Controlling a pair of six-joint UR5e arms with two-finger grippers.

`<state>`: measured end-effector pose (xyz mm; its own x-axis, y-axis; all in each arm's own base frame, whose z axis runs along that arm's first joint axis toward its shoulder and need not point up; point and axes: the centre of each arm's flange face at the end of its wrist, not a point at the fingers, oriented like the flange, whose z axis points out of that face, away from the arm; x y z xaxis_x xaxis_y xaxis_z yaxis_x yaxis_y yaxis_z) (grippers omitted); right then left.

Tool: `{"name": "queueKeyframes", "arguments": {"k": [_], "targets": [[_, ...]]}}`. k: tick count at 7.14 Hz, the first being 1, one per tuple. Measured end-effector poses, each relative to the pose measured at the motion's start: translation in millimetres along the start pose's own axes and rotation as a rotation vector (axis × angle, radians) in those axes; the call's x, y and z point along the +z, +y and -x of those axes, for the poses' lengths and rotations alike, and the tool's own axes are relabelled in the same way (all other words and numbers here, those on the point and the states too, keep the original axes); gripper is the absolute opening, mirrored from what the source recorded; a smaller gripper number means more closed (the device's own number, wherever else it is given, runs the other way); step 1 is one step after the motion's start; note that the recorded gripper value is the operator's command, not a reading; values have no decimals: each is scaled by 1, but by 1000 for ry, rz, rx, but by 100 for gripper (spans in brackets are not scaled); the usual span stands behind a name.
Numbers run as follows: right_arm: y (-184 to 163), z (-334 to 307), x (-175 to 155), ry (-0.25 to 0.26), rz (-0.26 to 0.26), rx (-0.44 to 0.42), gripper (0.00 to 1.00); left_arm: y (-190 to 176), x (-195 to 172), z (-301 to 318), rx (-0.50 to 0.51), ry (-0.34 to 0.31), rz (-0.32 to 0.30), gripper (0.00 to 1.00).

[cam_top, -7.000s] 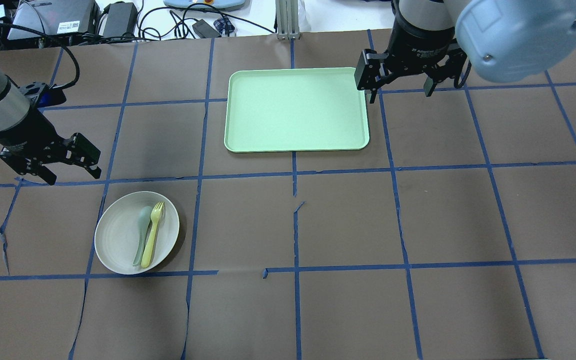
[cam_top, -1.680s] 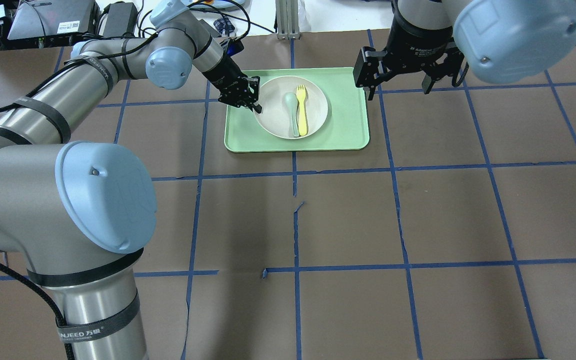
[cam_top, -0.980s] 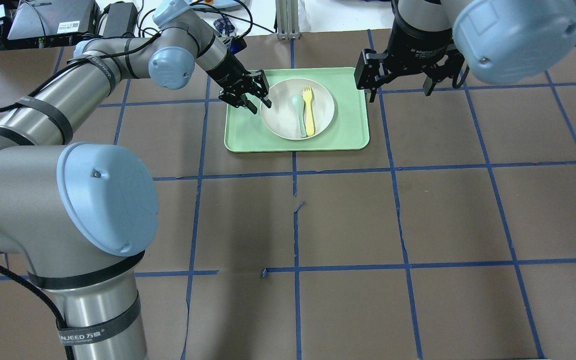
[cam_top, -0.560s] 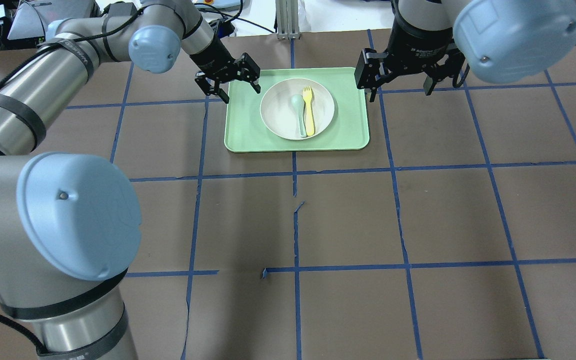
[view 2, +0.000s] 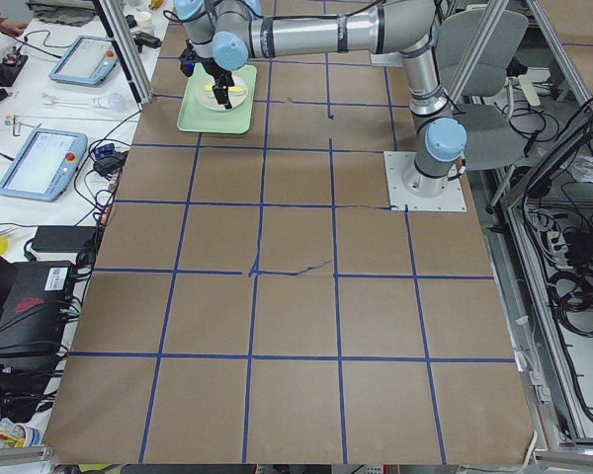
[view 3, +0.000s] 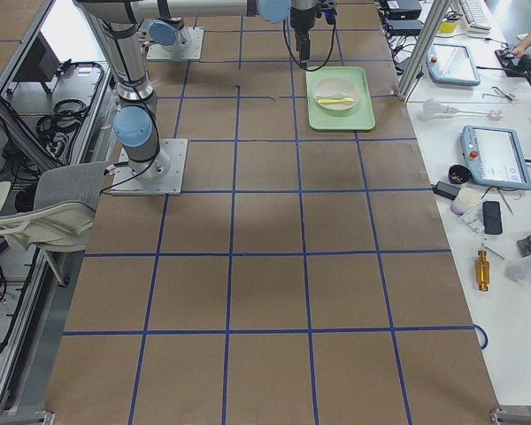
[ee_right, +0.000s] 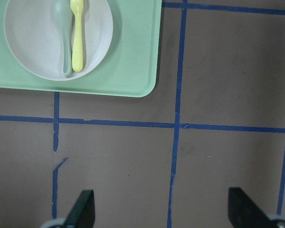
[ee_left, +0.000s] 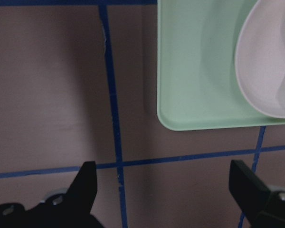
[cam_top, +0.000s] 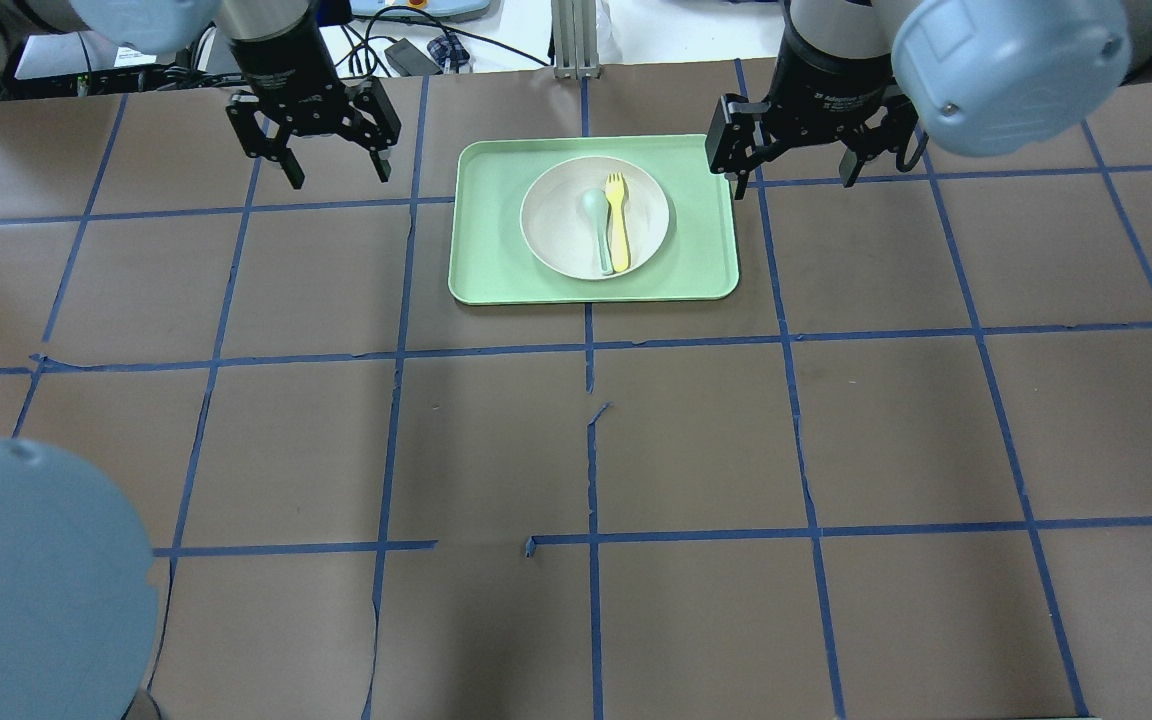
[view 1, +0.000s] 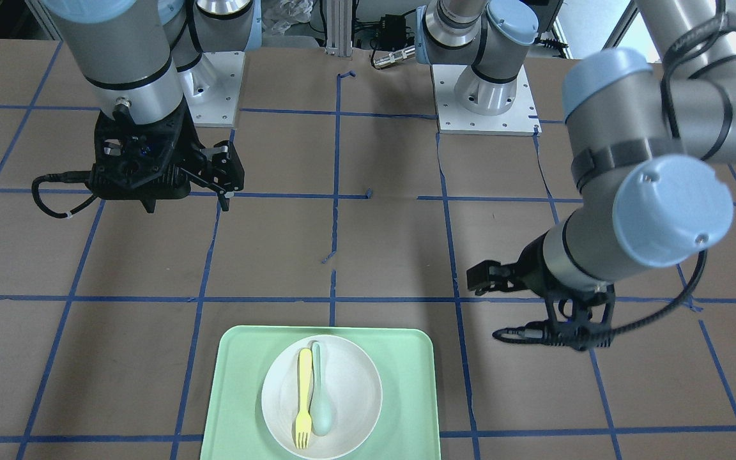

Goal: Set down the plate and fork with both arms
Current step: 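Reach the right gripper over the plate to the yellow fork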

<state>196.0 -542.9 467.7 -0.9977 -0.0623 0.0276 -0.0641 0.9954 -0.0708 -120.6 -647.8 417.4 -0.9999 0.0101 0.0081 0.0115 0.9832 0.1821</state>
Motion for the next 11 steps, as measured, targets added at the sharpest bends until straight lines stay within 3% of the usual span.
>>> {"name": "queueKeyframes", "arguments": {"k": [1, 3, 6, 8, 11], "targets": [[-16, 2, 18, -6, -11, 0, 100, 43, -30, 4, 1, -57, 13, 100], [-51, 6, 70, -11, -26, -1, 100, 105, -62, 4, -4, -84, 15, 100], [-108, 18, 160, -16, -64, -5, 100, 125, -43, 5, -22, -88, -21, 100], [-132, 44, 201, -19, -71, -35, 85, 139, -33, 0, -30, -78, -64, 100], [-139, 85, 237, -27, -87, -56, 66, 146, -35, 2, -37, -74, -123, 100]]}}
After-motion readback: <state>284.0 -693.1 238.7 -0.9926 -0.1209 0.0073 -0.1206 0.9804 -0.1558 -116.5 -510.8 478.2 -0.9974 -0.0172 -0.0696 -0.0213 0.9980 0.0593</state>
